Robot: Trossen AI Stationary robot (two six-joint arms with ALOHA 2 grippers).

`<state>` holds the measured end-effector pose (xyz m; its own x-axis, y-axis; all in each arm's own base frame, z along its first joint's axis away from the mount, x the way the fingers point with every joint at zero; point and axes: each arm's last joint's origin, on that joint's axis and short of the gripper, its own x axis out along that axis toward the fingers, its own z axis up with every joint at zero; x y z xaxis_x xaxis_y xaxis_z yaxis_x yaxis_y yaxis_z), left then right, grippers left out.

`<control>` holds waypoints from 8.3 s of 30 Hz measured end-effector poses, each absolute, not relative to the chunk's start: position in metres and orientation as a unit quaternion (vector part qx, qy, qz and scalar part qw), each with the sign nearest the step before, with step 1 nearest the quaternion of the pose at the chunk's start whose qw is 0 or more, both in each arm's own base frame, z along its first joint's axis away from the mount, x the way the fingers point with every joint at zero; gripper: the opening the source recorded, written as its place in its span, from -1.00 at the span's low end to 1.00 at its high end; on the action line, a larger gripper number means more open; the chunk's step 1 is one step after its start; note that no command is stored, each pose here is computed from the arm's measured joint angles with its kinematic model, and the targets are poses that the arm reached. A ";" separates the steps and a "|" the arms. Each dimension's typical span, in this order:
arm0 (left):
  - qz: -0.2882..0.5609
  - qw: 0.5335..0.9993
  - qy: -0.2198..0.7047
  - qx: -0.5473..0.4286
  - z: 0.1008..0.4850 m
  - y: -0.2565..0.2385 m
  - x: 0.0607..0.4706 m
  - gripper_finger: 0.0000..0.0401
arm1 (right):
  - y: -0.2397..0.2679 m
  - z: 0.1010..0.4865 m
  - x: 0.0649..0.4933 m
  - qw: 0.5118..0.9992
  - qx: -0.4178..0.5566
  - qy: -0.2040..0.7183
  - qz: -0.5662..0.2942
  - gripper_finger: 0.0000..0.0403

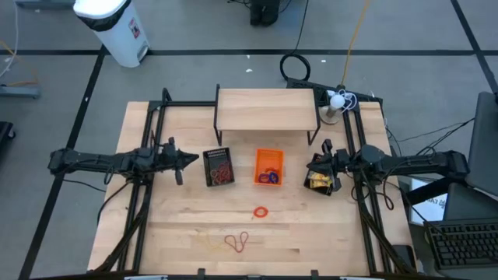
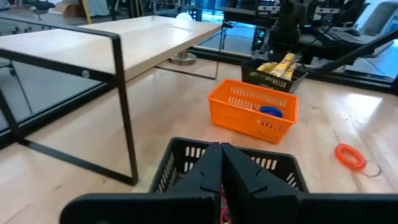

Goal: Pick & Place Office Desk Supplies
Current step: Put the yellow rubber band into the left black bin, then put the spring keychain into the orange bin

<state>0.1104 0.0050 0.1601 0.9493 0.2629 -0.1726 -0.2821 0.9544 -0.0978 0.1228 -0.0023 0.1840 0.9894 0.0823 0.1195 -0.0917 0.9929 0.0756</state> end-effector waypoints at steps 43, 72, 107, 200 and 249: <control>-0.190 0.829 0.521 0.075 0.177 -0.157 0.224 0.01 | -0.002 0.178 0.123 0.998 0.032 -0.028 0.045 -0.98; -0.202 0.797 0.538 0.187 0.128 -0.217 0.237 0.03 | -0.002 0.178 0.123 0.998 0.040 -0.027 0.044 -0.98; -0.177 0.896 0.400 0.078 0.261 -0.170 0.193 -1.00 | 0.000 0.177 0.124 0.997 0.043 -0.022 0.053 -0.98; 0.161 0.861 0.469 -0.114 0.188 -0.006 0.237 -1.00 | 0.005 0.176 0.133 0.995 0.070 -0.023 0.071 -0.98; 0.109 0.983 0.030 -0.143 0.225 0.006 0.120 -0.96 | 0.005 0.171 0.133 0.994 0.084 0.003 0.071 -0.98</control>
